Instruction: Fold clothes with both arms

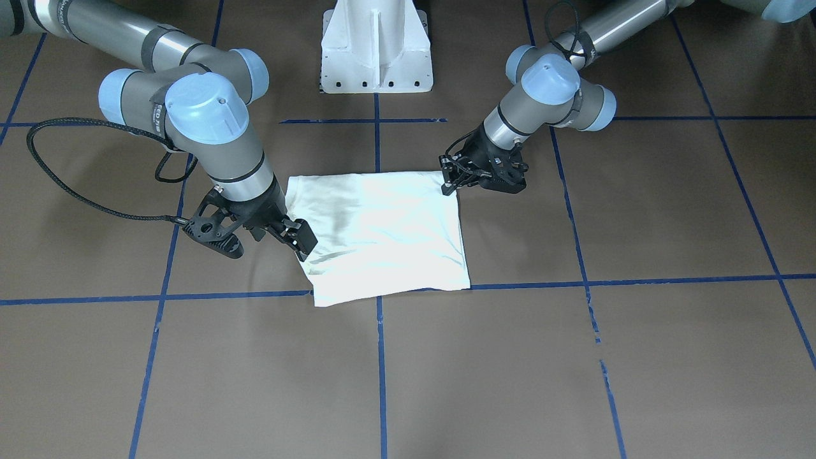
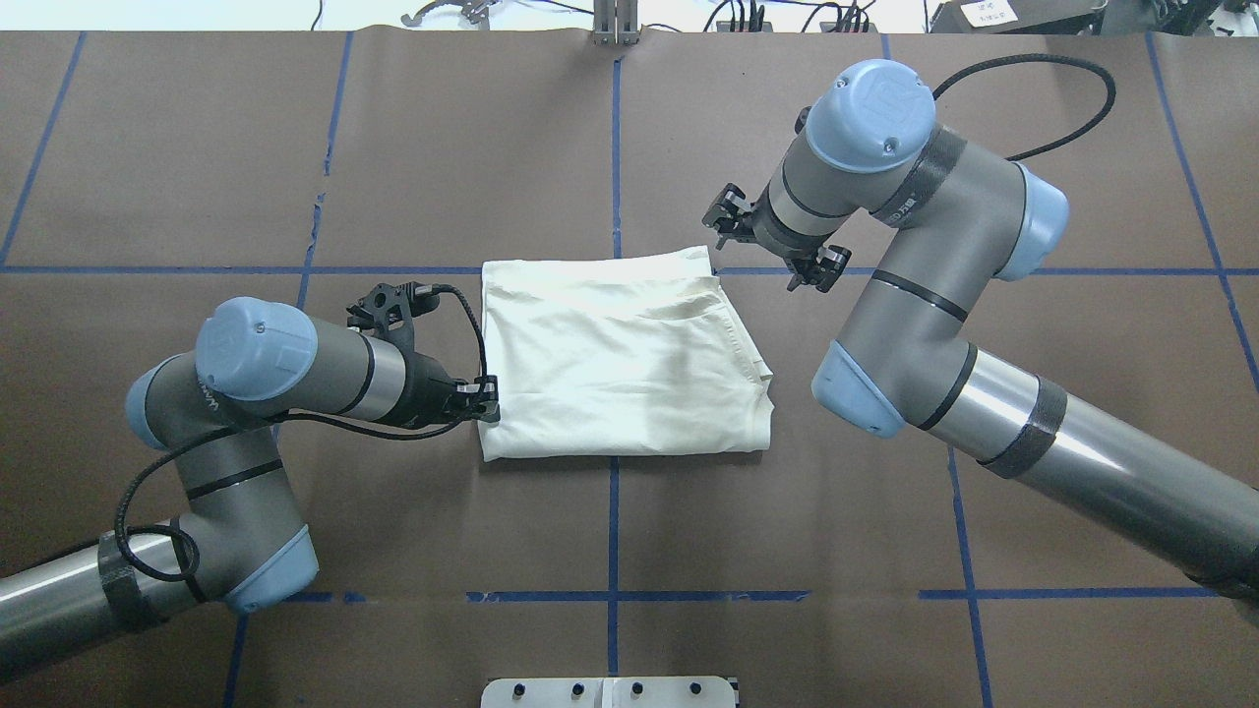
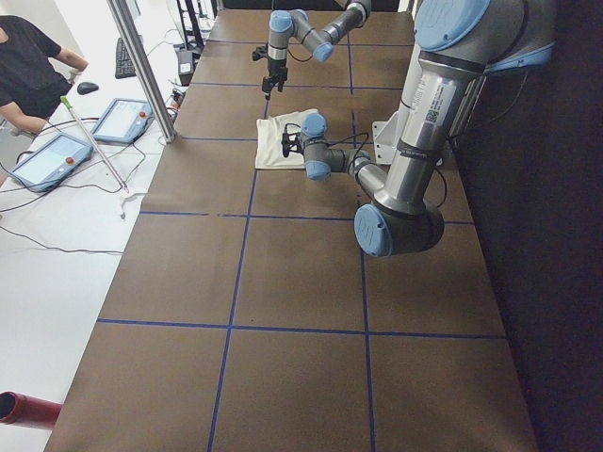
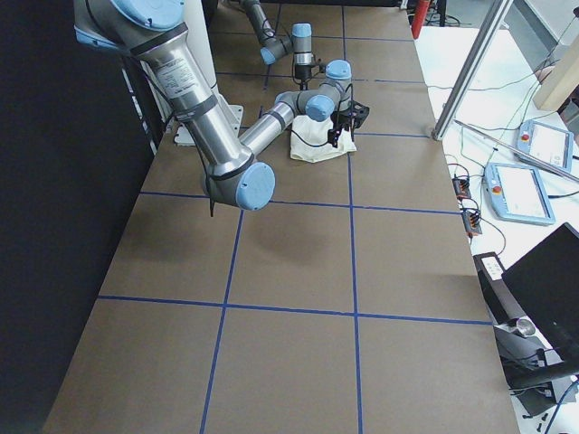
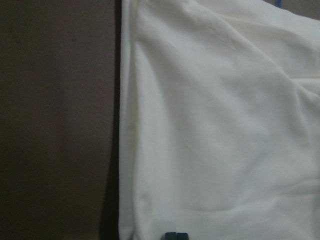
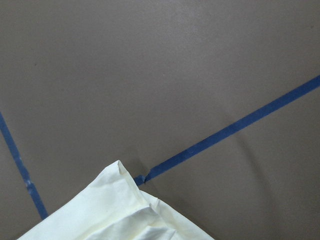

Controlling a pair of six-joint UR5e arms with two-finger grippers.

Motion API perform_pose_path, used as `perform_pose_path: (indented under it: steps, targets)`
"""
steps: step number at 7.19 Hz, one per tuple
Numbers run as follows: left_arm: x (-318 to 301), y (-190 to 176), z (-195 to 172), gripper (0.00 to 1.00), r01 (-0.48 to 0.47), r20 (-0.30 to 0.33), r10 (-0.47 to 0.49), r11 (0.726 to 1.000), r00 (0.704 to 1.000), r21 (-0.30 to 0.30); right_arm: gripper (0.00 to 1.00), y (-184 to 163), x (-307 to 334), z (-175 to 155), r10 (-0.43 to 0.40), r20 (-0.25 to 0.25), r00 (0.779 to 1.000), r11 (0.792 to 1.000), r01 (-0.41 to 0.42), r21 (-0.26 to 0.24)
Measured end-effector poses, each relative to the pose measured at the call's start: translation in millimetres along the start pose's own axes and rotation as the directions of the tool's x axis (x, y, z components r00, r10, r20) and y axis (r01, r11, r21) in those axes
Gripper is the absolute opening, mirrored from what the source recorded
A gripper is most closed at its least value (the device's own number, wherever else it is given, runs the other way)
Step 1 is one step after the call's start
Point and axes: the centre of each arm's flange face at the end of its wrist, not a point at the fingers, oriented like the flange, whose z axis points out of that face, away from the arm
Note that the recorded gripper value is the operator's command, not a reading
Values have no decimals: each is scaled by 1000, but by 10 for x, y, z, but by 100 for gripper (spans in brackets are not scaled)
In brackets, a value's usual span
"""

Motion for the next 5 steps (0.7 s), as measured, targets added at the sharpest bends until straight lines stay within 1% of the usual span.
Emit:
perform_pose_path:
  steps: [2, 4, 5]
  targets:
    - [-216, 63, -120, 0, 14, 38, -14, 1000, 999, 0, 100, -5, 19, 10, 1, -2, 1000, 1000, -1, -1]
    - [-266, 64, -210, 0, 19, 47, -19, 1000, 999, 2, 100, -24, 32, 5, 3, -1, 1000, 1000, -3, -1]
    - [-276, 33, -338, 0, 16, 50, -16, 1000, 999, 10, 100, -65, 106, -26, 1, 0, 1000, 1000, -1, 3]
